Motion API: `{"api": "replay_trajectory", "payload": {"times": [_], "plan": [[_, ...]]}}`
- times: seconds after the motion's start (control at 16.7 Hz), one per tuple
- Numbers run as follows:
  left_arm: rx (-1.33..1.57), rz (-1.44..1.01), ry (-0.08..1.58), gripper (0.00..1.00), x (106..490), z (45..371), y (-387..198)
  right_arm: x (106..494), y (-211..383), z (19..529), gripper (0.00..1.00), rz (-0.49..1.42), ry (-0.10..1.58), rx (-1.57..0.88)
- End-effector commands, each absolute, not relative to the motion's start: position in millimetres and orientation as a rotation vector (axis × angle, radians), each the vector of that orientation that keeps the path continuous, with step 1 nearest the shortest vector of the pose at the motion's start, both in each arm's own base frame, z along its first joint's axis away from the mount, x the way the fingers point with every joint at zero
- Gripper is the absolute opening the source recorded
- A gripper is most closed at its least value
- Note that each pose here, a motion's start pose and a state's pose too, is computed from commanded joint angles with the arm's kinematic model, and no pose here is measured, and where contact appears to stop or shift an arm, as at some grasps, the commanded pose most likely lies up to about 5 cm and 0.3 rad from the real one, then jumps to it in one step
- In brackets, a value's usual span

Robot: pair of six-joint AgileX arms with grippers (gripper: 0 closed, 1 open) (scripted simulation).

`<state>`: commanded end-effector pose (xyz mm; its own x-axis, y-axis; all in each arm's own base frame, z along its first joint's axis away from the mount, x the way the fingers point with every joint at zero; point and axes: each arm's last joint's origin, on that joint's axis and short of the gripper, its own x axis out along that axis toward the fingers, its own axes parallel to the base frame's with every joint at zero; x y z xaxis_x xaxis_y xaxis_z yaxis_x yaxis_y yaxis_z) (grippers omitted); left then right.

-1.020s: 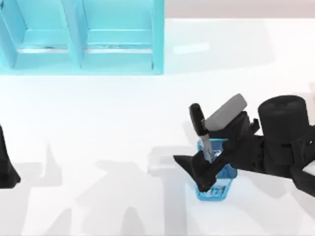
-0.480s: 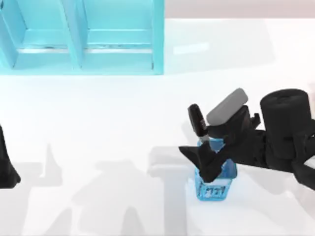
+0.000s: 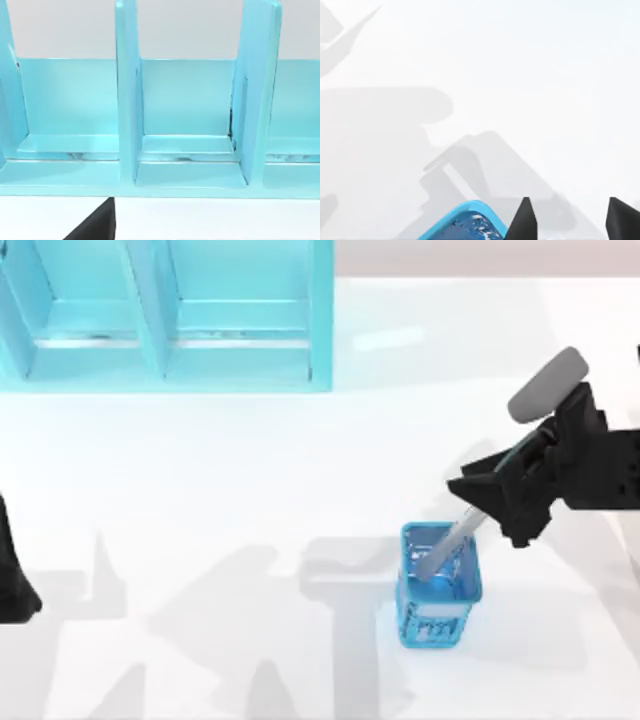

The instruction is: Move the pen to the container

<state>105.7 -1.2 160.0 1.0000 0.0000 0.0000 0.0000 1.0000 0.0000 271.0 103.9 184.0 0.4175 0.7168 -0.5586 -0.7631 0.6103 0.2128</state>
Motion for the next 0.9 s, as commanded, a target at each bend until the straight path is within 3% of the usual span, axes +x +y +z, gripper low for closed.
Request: {"api": "replay_trajectory", "payload": {"times": [0.42,0.9], "plan": [[0.000,0.000,0.000,1.00,105.7,160.0,-1.2,246.7,29.8,256.7,0.00,0.901,0.632,-0.053],[0.000,0.000,0.000,1.00,105.7,160.0,-1.2,238.2,18.6,266.3,0.00,0.888,0.624,-0.048]]}}
